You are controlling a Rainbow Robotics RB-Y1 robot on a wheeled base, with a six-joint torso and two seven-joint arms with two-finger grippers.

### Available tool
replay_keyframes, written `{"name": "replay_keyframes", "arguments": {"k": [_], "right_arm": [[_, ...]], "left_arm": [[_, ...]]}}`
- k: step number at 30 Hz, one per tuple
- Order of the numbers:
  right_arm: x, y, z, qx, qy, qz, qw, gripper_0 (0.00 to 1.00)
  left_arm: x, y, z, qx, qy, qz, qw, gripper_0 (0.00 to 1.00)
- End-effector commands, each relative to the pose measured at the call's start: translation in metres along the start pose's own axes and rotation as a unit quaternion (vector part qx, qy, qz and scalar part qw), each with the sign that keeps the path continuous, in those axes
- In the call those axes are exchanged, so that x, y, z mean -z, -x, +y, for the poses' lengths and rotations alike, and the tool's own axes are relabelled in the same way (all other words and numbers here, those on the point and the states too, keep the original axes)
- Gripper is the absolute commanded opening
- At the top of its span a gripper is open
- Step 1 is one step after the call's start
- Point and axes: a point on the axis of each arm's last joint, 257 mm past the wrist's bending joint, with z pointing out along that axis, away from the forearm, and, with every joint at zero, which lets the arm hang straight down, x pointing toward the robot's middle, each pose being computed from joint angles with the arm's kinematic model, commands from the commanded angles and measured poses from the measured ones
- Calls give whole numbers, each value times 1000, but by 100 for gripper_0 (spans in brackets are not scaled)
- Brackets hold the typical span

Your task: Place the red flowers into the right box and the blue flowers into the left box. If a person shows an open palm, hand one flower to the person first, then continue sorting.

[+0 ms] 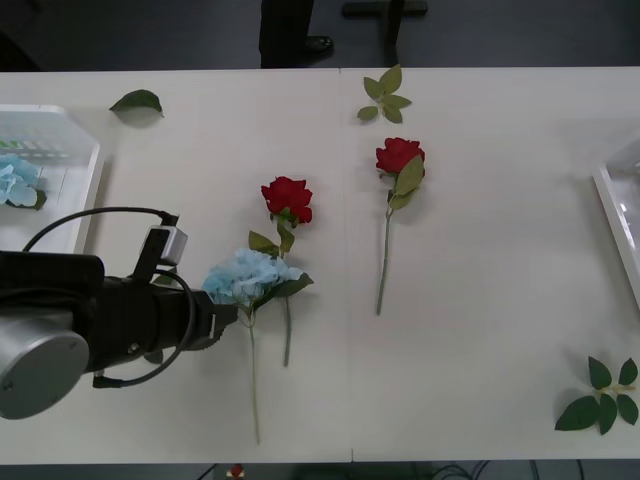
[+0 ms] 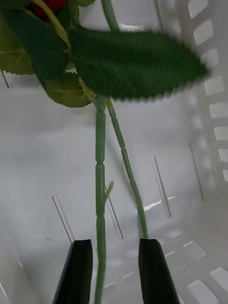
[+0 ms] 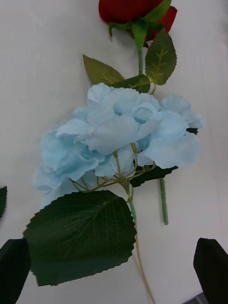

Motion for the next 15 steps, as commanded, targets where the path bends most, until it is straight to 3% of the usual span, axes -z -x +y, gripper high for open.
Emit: {"name": "replay_keyframes", "arguments": {"k": [1, 6, 15], "right_arm": [[23, 21, -1, 34, 4, -12, 999, 99], [47, 24, 23, 64, 26, -1, 998, 100], [104, 23, 143, 95, 160, -29, 982, 100]], "left_arm": [[0, -3, 0, 8, 20, -21, 1000, 100], [-9, -10, -2, 29, 38, -32, 998, 100], [-26, -14, -2, 66, 71, -54, 994, 100]]}}
